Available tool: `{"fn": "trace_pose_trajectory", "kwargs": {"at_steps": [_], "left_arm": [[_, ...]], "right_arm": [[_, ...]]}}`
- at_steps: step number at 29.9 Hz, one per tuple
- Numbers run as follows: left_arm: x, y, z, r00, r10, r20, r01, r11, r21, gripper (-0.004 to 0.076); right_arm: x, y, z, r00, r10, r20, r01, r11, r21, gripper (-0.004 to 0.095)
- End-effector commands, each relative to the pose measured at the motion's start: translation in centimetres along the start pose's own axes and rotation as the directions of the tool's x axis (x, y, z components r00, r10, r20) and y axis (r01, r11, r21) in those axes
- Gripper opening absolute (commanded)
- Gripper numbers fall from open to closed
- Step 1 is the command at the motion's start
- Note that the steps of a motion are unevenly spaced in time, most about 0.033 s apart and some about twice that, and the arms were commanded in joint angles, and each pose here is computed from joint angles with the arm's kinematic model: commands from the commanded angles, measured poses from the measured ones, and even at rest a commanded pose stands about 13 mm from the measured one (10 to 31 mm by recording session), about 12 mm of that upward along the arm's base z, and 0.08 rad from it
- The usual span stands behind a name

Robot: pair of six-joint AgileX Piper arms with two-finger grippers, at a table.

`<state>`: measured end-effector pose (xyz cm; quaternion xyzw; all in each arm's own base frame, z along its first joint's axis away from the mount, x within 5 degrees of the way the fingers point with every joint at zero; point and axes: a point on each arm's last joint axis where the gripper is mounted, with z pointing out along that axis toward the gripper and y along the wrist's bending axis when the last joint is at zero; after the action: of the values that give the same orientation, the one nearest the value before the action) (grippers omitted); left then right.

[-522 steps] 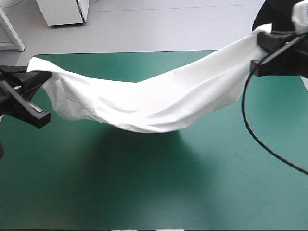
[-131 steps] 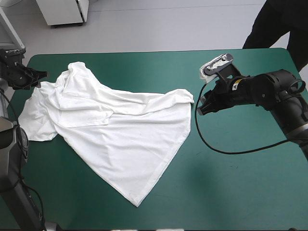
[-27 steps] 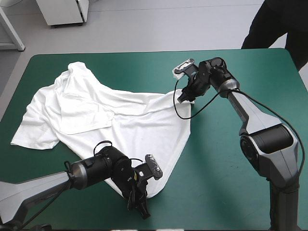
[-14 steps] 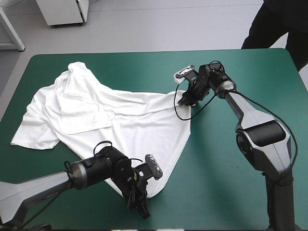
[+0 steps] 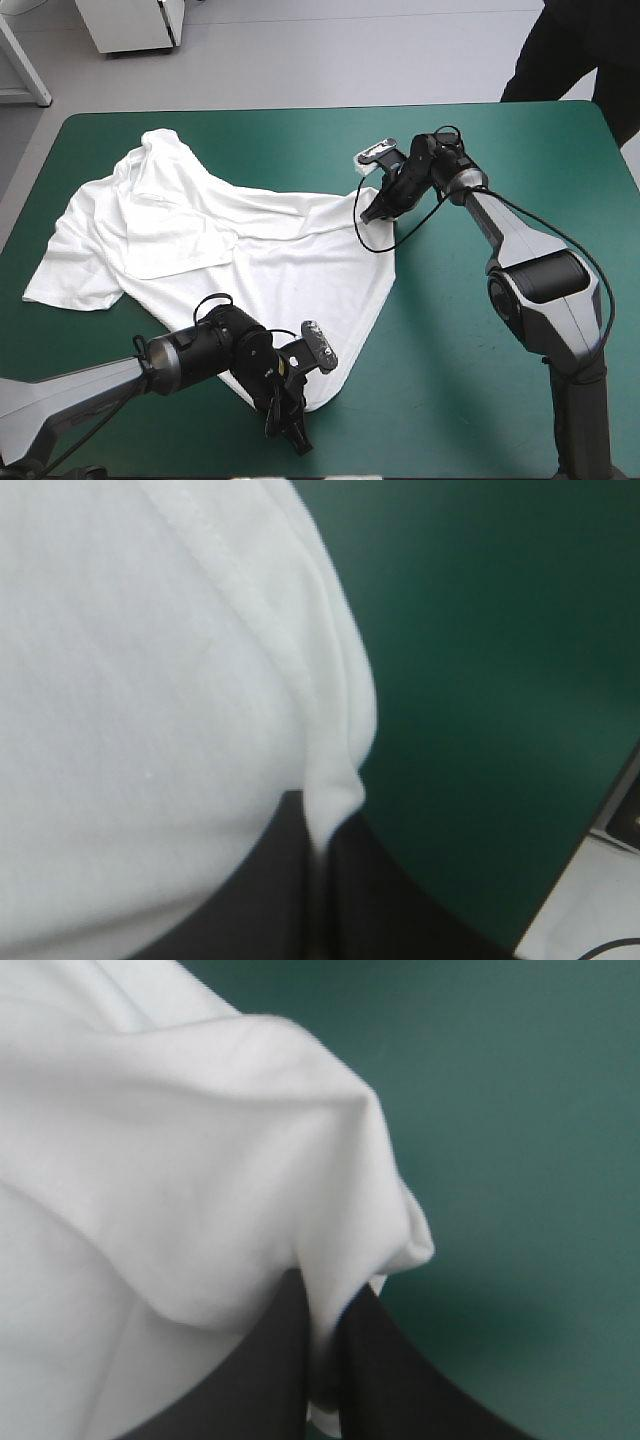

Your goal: Fold the cloth

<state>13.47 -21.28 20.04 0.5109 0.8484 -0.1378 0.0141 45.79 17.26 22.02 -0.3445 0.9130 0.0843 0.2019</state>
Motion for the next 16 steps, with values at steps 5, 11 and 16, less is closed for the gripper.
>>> {"fn": "trace_pose_trajectory", "kwargs": {"at_steps": [5, 11, 16], "left_arm": [[0.2, -1.0, -3.0, 0.999, -0.045, 0.029, 0.046, 0.998, -0.039, -0.0022], [0.1, -1.9, -10.5, 0.986, -0.034, 0.161, 0.06, 0.985, -0.16, -0.0022], [1.6, -3.2, -19.1, 0.945, -0.008, 0.327, 0.098, 0.961, -0.259, -0.0022]], "right_arm": [[-0.5, 0.9, -8.6, 0.999, -0.044, 0.018, 0.042, 0.993, 0.11, -0.0013], [-0.2, 2.3, -17.9, 0.984, -0.077, 0.162, 0.046, 0.981, 0.186, -0.0013], [1.7, 3.5, -26.7, 0.948, -0.09, 0.304, -0.009, 0.951, 0.31, -0.0013]]}}
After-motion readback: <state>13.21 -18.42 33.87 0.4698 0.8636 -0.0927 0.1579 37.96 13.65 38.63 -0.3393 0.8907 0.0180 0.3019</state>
